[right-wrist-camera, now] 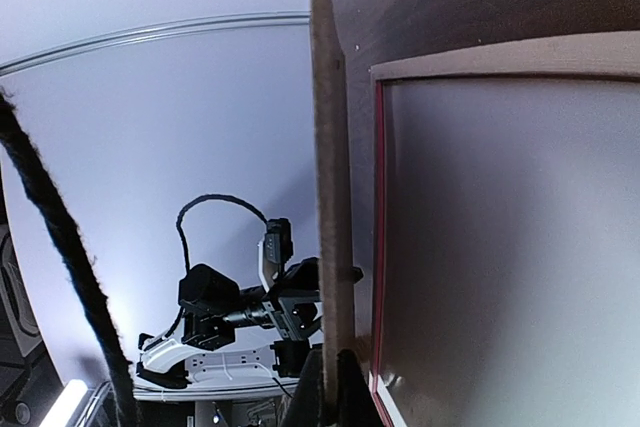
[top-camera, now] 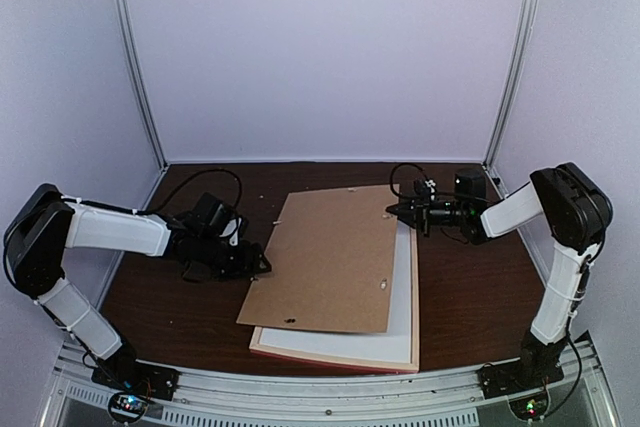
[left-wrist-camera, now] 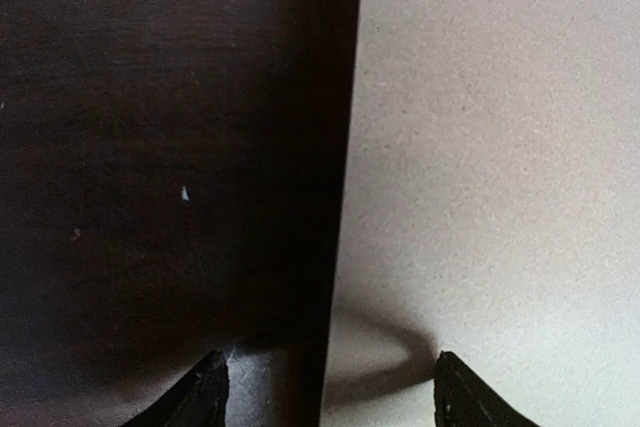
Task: Put the photo into the frame
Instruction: Place the backboard on the frame body.
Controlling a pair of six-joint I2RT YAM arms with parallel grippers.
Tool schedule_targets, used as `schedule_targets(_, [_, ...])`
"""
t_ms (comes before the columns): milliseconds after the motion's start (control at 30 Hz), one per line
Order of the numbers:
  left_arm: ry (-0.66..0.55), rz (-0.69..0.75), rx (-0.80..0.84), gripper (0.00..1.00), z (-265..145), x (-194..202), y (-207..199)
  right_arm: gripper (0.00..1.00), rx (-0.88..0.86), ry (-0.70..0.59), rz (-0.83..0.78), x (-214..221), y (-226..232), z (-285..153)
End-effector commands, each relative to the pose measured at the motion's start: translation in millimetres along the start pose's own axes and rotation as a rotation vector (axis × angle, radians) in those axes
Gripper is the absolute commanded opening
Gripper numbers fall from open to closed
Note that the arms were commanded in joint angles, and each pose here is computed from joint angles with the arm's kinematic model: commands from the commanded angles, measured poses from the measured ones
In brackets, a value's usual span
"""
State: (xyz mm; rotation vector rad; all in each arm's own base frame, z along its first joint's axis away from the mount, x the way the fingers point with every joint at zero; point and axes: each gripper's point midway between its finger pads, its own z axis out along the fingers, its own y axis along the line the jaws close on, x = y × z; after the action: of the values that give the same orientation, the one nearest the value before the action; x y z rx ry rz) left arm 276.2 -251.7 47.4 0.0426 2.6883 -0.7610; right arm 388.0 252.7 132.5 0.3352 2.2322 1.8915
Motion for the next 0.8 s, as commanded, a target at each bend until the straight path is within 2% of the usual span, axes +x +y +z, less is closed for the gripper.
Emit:
schedule_targets(0, [-0.046,0.046,-0.002,0.71,-7.7,-16.3,-10.6,0.0,-0.086,-0.013,-0.039,-3.7,33.3,-4.1])
schedule_targets(400, [-0.065,0.07,-0.019,0.71,-17.0,-24.4,-14.5,0.0,0.122,0.047,-0.069,15.7,22.1,-26.5])
schedule_targets(767, [-0.076,0.091,-0.038,0.72,-22.0,-27.4,-13.7,0.0,0.179,0.047,-0.072,22.7,16.1,-52.5])
